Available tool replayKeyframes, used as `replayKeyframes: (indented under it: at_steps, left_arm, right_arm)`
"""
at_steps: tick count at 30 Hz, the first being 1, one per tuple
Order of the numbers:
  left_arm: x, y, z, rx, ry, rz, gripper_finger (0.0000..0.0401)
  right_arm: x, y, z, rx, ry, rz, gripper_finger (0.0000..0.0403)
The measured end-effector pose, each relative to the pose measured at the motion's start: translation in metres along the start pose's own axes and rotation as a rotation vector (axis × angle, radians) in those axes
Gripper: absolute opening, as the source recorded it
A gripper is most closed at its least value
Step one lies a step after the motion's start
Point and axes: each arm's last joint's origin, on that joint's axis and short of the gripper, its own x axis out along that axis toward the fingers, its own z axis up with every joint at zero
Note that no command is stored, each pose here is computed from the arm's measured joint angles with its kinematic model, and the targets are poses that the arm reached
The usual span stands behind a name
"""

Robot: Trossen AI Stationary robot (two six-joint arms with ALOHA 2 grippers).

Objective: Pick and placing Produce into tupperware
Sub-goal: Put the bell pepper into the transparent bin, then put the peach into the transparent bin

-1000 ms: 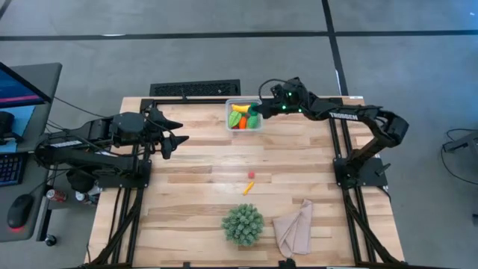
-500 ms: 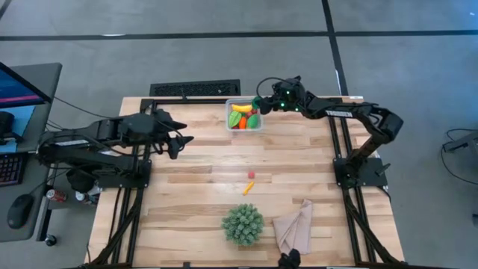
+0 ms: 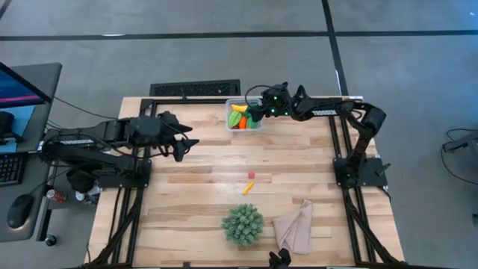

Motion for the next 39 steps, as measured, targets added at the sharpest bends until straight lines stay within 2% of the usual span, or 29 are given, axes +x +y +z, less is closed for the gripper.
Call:
replayKeyframes:
  at_steps: [11,20,25,31,39]
  left_arm:
    - [-0.001,-0.004,-0.003,-0.018,0.006,0.003,0.0284]
    - [-0.002,-0.004,-0.003,-0.017,0.001,0.021,0.0284]
    - [-0.002,-0.004,-0.003,-0.016,0.000,0.022,0.0284]
    - [-0.002,-0.003,-0.004,-0.008,0.009,0.028,0.0283]
    - [0.005,-0.004,-0.006,0.069,0.034,0.042,0.0284]
  right_arm:
    - [-0.003,0.005,0.015,-0.056,-0.039,0.009,0.0199]
    - [-0.003,0.004,0.014,-0.049,-0.008,-0.005,0.0258]
    - [-0.005,0.005,0.015,-0.051,-0.006,0.001,0.0269]
    - [-0.034,0.025,0.032,-0.165,-0.094,0.046,0.0270]
    - [-0.095,0.063,0.047,-0.289,-0.186,0.119,0.0270]
